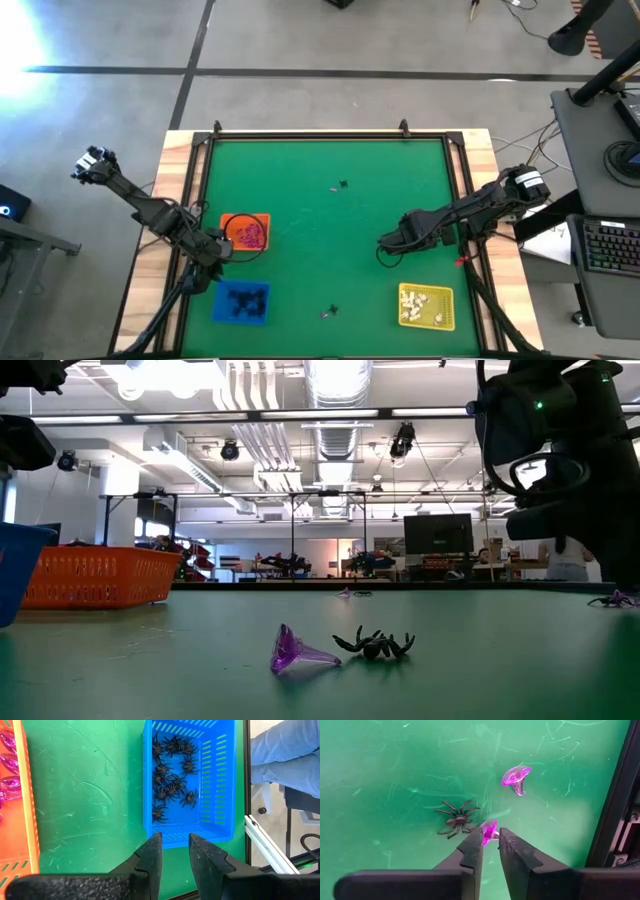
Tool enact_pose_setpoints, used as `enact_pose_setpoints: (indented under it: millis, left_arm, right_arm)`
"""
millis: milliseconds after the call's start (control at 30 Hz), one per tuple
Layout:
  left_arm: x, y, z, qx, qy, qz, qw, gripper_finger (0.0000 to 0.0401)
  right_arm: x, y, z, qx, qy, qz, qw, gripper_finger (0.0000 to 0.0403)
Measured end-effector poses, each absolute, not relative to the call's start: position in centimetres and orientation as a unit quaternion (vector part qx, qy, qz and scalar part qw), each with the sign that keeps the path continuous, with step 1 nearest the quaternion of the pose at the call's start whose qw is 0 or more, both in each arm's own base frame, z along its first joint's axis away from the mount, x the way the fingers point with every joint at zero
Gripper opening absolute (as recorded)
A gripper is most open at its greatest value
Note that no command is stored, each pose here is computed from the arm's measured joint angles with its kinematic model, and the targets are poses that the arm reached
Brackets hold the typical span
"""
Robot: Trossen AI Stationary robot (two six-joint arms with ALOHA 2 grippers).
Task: Sort Halloween decoration
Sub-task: Put the violet witch hat toy into the orange bin
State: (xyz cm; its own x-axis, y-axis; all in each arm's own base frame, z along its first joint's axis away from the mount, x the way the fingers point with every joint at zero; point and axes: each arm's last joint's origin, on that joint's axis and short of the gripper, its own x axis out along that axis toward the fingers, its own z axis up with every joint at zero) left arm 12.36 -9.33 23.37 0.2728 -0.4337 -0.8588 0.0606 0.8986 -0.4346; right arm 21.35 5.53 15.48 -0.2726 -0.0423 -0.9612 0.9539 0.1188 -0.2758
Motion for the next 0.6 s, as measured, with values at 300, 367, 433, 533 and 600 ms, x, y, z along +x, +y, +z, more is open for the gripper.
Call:
enact_pose_setpoints:
  millis: [300,367,433,533,600]
  left_arm:
    - [12.4,-9.3,23.4,-0.16,0.582,-0.158,0.781,0.0078]
    - [12.4,-9.3,23.4,-0.16,0.582,-0.158,0.781,0.0078]
    - [12.4,-9.3,23.4,-0.16,0.582,-0.158,0.781,0.0078]
    - [12.4,-9.3,23.4,-0.16,0.582,-0.158,0.781,0.0078]
    - [12.4,-9.3,23.4,-0.16,0.582,-0.158,0.781,0.0078]
  right_arm:
    - [21.3,5.6,15.4,0.399,0.59,-0.541,0.448,0.0071]
    - [21.2,5.6,15.3,0.401,0.584,-0.549,0.444,0.0072]
    - [21.1,5.5,15.2,0.402,0.582,-0.552,0.442,0.0072]
    - [21.1,5.5,14.7,0.41,0.578,-0.547,0.446,0.0066]
    - [21.1,5.6,14.4,0.418,0.574,-0.541,0.451,0.0059]
